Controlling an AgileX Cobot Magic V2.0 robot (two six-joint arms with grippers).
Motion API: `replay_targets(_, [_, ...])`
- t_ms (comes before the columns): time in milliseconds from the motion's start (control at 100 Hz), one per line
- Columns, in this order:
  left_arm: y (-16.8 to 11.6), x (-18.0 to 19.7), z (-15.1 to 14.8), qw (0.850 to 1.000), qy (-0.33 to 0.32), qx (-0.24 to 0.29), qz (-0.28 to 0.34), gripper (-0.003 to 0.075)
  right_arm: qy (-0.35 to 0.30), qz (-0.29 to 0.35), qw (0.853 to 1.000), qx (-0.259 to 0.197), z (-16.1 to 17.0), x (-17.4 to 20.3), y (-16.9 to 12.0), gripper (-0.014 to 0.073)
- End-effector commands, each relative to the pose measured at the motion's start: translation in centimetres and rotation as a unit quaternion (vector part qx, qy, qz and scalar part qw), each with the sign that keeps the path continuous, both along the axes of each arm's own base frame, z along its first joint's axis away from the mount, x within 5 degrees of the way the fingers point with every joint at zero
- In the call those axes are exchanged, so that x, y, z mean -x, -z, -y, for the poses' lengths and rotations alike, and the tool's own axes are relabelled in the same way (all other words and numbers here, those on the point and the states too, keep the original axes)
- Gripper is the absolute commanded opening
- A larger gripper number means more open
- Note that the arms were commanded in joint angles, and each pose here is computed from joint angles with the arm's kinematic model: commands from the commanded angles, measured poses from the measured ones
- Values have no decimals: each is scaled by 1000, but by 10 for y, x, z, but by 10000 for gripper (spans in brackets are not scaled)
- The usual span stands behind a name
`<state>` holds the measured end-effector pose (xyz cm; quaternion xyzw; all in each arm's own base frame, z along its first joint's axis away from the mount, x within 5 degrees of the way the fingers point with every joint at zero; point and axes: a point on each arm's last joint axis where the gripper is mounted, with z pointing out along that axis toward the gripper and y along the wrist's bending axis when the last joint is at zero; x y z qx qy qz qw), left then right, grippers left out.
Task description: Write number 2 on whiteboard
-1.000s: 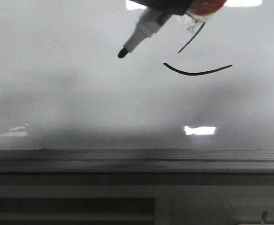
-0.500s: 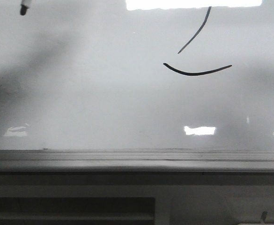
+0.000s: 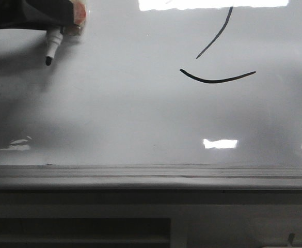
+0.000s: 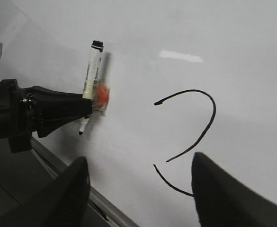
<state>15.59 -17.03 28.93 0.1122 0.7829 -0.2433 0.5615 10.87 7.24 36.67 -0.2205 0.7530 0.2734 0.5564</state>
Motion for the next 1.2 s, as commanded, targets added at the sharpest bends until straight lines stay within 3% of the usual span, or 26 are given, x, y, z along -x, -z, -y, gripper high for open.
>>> replay_targets(0, [-15,-6,5,999,-13,11,31,-20,23,24,999,-32,3,-1,-13,416])
replay_targets(330, [-12,-13,6,999,-31,-1,33,1,24,25,999,-31,3,-2,-13,416])
replay_targets(420, [-12,-13,6,999,-30,0,33,93,24,25,999,-31,3,-2,-13,416])
replay_targets(590, [-14,-12,5,999,-30,2,35,382,24,25,999,-29,3,-2,-13,416])
replay_targets(680, [-20,-9,1,999,-24,12,41,445,25,27,999,-26,3,-2,-13,416])
replay_targets(970, [-67,22,-35,987,24,-8,161,440,53,49,997,-33,7,-5,-17,384])
replay_targets(1020, [-74,28,-43,982,24,-13,184,430,63,57,996,-37,9,-6,-18,325])
replay_targets(1100, [-84,36,-55,977,21,-14,213,361,76,67,994,-42,11,-8,-20,156])
replay_targets(1190, [-92,45,-67,971,23,-10,237,193,78,70,994,-43,11,-7,-21,-71])
